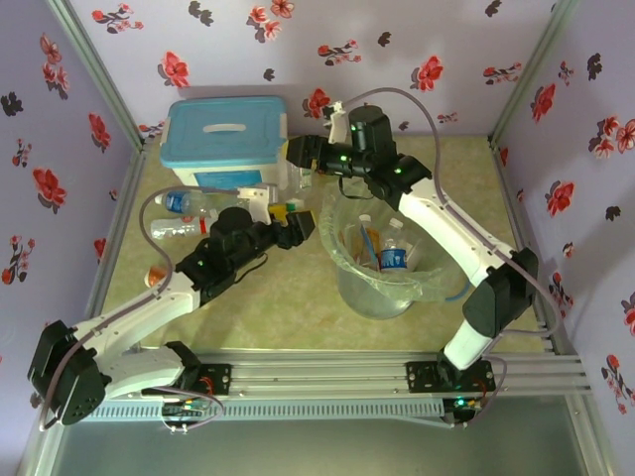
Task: Put the plastic bottles in the bin
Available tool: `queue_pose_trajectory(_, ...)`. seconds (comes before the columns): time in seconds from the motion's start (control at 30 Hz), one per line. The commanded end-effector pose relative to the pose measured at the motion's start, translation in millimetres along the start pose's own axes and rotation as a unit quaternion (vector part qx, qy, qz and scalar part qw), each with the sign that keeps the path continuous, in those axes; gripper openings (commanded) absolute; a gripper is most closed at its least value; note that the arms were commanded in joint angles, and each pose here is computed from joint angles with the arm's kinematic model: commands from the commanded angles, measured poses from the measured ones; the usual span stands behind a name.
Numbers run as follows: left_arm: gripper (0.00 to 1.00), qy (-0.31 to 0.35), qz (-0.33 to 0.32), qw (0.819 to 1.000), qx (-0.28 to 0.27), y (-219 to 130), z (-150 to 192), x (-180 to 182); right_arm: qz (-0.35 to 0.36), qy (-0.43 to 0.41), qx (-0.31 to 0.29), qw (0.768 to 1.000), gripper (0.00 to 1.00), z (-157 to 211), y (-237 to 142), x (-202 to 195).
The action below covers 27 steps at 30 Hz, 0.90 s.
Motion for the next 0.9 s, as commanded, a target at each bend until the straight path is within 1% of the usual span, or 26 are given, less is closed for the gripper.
queue_pose_trajectory(0.0, 0.91, -0.007, 0.014, 0.999, -0.042, -12, -9, -2, 0.001, -0.005, -0.052, 0.999, 0.47, -21, -13, 5)
queue_pose_trajectory(0.07, 0.99, -0.015, 0.009, 0.999, -0.049, -16, -9, 2, 0.005, 0.000, -0.066, 0.998, 0.47, -25, -15, -1)
queue_pose_trajectory(0.17, 1.00, -0.019, 0.001, 0.999, -0.046, -22, -8, 5, -0.002, 0.005, -0.094, 0.996, 0.47, -39, -19, -4)
queue_pose_trajectory(0.23, 1.00, -0.021, -0.023, 0.998, -0.046, -26, -9, 11, -0.009, -0.003, -0.110, 0.994, 0.47, -55, -26, 2)
queue_pose_trajectory(0.3, 1.00, -0.037, -0.069, 0.996, -0.042, -31, -9, 26, -0.012, -0.017, -0.123, 0.992, 0.47, -69, -35, 10)
queue_pose_trajectory(0.33, 1.00, -0.054, -0.102, 0.992, -0.041, -34, -8, 39, -0.011, -0.027, -0.130, 0.991, 0.47, -78, -43, 14)
queue_pose_trajectory(0.4, 1.00, -0.094, -0.165, 0.981, -0.037, -41, -3, 65, -0.006, -0.044, -0.146, 0.988, 0.47, -92, -59, 22)
queue_pose_trajectory(0.43, 1.00, -0.114, -0.200, 0.972, -0.035, -46, 0, 80, -0.002, -0.053, -0.151, 0.987, 0.47, -98, -69, 25)
queue_pose_trajectory(0.5, 1.00, -0.141, -0.247, 0.958, -0.033, -55, 5, 99, 0.017, -0.072, -0.151, 0.986, 0.47, -106, -89, 28)
queue_pose_trajectory(0.53, 1.00, -0.147, -0.264, 0.953, -0.032, -59, 8, 105, 0.031, -0.080, -0.145, 0.986, 0.47, -107, -99, 28)
queue_pose_trajectory(0.6, 1.00, -0.147, -0.279, 0.948, -0.035, -63, 9, 110, 0.066, -0.097, -0.130, 0.985, 0.47, -106, -120, 25)
queue_pose_trajectory(0.67, 0.99, -0.146, -0.289, 0.945, -0.041, -63, 8, 114, 0.123, -0.115, -0.098, 0.981, 0.47, -96, -140, 19)
queue_pose_trajectory(0.8, 0.96, -0.128, -0.286, 0.949, -0.040, -50, 5, 115, 0.249, -0.135, -0.050, 0.958, 0.46, -70, -176, 0)
queue_pose_trajectory(0.87, 0.96, -0.108, -0.286, 0.952, -0.028, -40, 2, 113, 0.304, -0.133, -0.021, 0.943, 0.45, -55, -193, -10)
Point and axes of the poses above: each hand's point on the last joint's axis, 136 mm out from that joint toward the fingers, its own y axis out along the fingers, its own x axis along the line the jaws close on, z = x × y, the point moved 4 cm from there along -y, back along the fingers, and after that the axes turned 8 degrees about -y, right-handed, at the moved point
